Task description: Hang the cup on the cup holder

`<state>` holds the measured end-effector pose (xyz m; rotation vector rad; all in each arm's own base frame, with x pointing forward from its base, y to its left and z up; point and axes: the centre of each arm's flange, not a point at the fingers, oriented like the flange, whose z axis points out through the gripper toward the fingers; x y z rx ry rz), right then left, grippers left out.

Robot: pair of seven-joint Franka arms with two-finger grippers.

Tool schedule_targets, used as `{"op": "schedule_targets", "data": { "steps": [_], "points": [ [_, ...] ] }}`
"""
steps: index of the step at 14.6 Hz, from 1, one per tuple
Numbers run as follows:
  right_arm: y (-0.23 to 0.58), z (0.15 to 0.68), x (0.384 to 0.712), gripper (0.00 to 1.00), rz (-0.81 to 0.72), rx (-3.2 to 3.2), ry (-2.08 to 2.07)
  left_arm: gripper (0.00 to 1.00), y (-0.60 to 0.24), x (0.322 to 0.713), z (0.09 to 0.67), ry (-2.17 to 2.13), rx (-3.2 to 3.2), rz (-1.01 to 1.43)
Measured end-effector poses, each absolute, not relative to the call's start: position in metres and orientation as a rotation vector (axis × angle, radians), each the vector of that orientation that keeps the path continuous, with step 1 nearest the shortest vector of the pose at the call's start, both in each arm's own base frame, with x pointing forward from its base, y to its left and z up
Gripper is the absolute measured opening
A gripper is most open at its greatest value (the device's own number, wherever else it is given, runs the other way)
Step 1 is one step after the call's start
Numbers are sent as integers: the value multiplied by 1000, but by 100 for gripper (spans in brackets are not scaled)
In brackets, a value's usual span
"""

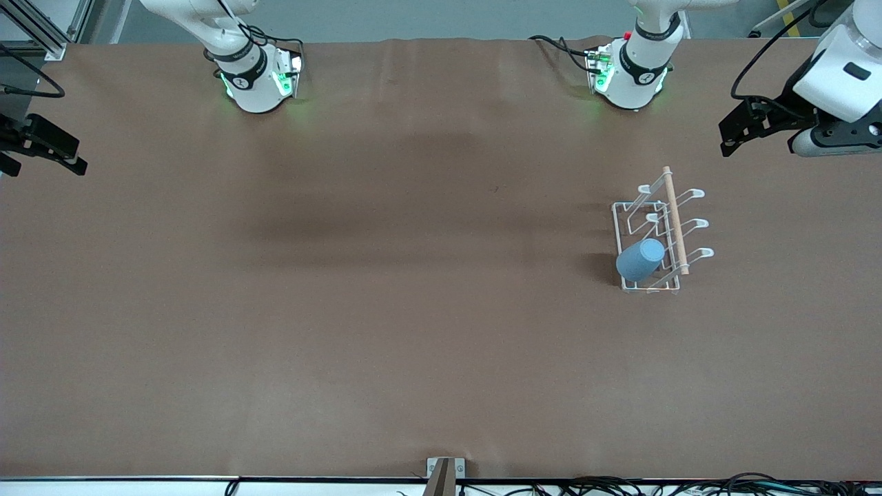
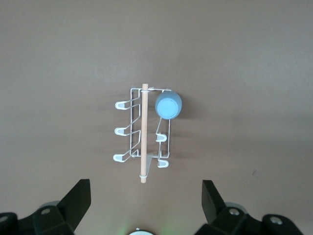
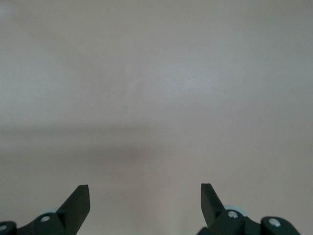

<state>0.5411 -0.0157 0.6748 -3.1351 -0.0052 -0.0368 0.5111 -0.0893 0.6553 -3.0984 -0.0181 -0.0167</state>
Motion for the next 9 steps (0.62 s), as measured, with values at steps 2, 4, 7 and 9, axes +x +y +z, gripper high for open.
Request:
{"op": "schedule_targets", "data": {
  "steps": [2,4,7,9],
  "points": [
    [-16,675,541,100,-37,-3135,-5,100,-88,505,647,14,-3114,-4],
    [-16,675,541,100,-36,-3135,-5,100,-81,503,642,23,-3118,11],
    [-16,674,542,100,-35,-3135,-3,100,-77,503,642,55,-3118,16],
    [-17,674,542,100,-34,-3135,-1,100,-78,502,642,67,-3117,20]
  ]
}}
